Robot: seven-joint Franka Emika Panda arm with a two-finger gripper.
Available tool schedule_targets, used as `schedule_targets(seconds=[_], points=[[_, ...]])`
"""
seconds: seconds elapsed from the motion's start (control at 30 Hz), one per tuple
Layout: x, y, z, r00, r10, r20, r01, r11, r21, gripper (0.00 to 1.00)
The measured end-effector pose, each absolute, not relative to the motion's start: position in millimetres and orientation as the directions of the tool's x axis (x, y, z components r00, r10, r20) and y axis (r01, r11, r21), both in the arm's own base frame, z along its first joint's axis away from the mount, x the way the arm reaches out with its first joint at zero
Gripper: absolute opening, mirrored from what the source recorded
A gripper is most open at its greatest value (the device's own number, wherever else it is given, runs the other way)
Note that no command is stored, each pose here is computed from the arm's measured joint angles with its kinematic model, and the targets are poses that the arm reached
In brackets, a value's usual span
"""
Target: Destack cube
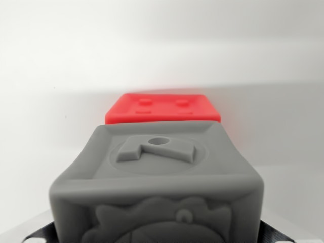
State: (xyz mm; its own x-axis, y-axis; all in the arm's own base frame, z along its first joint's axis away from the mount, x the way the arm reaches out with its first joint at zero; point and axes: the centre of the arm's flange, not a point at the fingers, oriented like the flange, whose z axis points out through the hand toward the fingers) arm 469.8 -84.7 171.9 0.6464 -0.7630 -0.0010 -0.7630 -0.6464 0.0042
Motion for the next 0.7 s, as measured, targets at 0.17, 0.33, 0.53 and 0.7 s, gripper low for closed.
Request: schedule_targets(seconds=[0.17,0.33,0.53,0.7], points=[[470.3,-84.8,179.9,0.646,-0.763,-0.0003,-0.763,-0.646,0.0022,0.00],[470.5,-84.9,190.2,0.646,-0.764,0.0001,-0.764,-0.646,0.0005,0.00],[470.4,-84.9,205.0,0.645,-0.764,0.0000,-0.764,-0.645,-0.0012,0.00],[470.6,-84.9,218.7,0.645,-0.764,0.0005,-0.764,-0.645,-0.0027,0.00]])
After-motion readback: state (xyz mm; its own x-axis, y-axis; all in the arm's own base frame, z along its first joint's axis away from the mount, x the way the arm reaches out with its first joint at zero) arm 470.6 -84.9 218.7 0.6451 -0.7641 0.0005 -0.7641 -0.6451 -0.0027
